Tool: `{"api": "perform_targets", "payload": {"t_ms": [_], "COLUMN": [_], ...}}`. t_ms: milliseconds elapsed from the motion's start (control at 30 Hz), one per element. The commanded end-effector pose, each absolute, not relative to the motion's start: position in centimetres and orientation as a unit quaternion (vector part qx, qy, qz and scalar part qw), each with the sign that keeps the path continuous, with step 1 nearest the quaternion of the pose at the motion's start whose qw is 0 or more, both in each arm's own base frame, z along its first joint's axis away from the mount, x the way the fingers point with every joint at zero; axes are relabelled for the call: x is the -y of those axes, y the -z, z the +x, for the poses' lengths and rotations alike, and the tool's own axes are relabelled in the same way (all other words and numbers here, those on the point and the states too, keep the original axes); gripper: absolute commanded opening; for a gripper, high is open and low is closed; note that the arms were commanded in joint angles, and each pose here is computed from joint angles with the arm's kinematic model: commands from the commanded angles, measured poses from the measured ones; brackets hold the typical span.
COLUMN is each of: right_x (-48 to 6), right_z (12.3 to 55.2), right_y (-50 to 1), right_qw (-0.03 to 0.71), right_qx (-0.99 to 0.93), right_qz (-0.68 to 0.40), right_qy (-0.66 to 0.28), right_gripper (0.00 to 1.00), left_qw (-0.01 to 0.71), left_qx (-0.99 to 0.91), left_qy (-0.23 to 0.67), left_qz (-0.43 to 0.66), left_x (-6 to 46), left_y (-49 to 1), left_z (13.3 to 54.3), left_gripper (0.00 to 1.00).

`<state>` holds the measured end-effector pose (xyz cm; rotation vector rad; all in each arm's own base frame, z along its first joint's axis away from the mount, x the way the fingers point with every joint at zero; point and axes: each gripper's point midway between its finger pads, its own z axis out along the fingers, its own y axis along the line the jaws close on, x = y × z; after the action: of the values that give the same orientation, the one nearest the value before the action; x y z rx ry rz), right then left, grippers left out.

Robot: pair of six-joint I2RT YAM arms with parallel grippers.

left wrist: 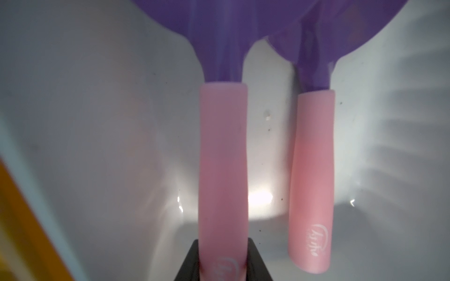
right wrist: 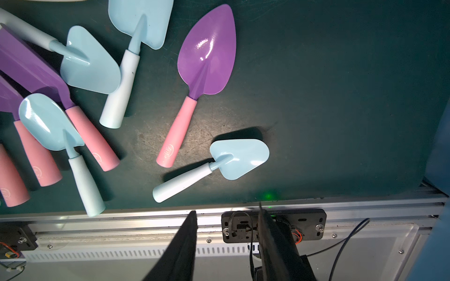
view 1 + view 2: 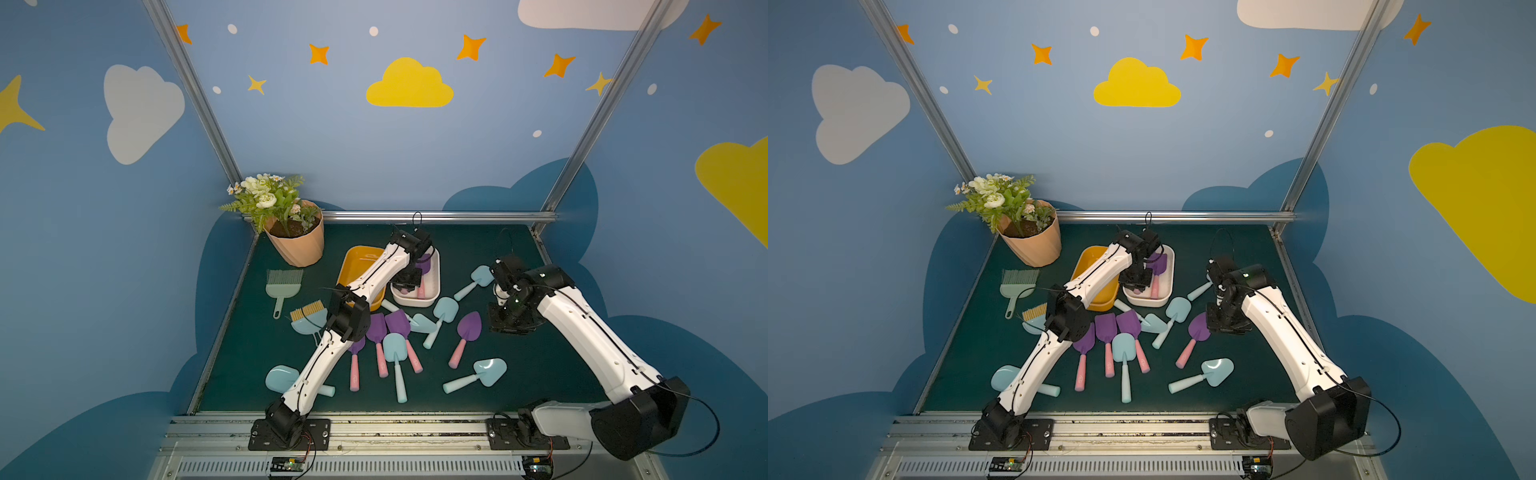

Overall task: Sort the small shovels by color and place them into the storage box
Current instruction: Place the shovel in the storage box.

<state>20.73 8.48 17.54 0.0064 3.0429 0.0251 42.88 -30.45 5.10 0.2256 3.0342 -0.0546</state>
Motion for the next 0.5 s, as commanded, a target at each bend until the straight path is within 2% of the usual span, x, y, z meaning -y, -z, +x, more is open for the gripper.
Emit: {"api": "perform_targets", "payload": {"t_ms": [0,467], "right_x": [-8.4,-8.0], "right_z": [20.8,20.5], "right_y": [-17.3,-17.0], "right_qw": [0.044,0.041], "right_qx": [-0.999,-0.999], "right_qz": [0.001,0.004], "right_qy": [-0.009,-0.008], "right_gripper": [0.42,0.43], "left_qw": [0.047,0.034], "left_qx": [-0.996,-0.996], "left_qy": [0.023,0.01], "left_qz": [0.079,0.078], "left_x": [30.6,30.3], "left_y": [-4.8,-3.2], "left_z": [43.0,42.8], "left_gripper": [0.04,0.11]}}
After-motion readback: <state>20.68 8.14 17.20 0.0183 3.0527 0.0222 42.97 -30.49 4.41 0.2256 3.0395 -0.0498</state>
